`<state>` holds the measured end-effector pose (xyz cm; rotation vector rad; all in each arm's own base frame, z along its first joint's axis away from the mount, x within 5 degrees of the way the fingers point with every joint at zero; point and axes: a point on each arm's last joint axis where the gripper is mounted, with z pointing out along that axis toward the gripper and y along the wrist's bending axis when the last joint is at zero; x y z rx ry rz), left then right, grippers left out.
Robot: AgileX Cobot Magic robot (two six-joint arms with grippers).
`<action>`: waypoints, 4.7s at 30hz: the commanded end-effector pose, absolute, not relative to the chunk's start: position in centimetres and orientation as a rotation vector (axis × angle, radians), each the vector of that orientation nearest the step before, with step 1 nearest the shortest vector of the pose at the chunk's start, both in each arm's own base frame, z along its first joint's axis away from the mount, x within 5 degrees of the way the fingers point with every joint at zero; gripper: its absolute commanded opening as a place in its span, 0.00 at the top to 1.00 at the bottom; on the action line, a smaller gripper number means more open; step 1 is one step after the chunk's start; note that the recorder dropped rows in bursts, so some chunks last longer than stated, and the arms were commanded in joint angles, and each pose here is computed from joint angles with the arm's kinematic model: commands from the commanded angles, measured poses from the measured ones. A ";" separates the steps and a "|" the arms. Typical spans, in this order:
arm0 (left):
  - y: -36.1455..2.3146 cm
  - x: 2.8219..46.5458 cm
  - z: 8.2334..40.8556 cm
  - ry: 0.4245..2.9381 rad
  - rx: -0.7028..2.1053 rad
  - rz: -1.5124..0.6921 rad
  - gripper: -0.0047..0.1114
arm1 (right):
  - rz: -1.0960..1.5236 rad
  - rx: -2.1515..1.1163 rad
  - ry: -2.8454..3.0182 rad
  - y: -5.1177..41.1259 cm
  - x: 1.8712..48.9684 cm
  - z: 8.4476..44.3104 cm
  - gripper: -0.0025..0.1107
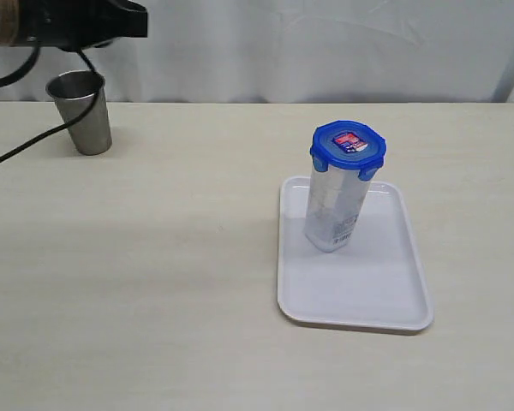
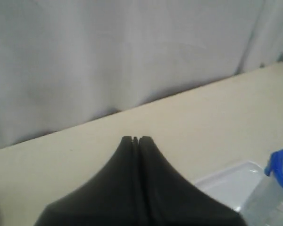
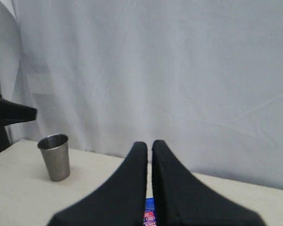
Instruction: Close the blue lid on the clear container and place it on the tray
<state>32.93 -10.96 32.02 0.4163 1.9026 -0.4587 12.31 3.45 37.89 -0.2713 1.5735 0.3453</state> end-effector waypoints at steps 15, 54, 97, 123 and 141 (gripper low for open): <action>-3.7 12.0 34.3 1.545 0.200 -0.310 0.96 | 0.292 -0.151 1.321 2.5 4.9 36.3 0.94; -3.0 6.7 33.1 1.201 -0.108 -0.862 0.96 | 0.290 -0.150 1.313 2.5 4.7 36.3 0.94; -0.4 5.4 18.5 1.785 0.210 0.070 0.96 | 0.289 -0.149 1.313 2.5 4.7 36.3 0.94; 0.1 5.4 18.4 1.803 0.085 0.100 0.96 | 0.289 -0.149 1.313 2.5 4.7 36.3 0.94; 0.1 5.4 18.4 1.807 0.090 0.107 0.96 | 0.289 -0.149 1.313 2.5 4.7 36.3 0.94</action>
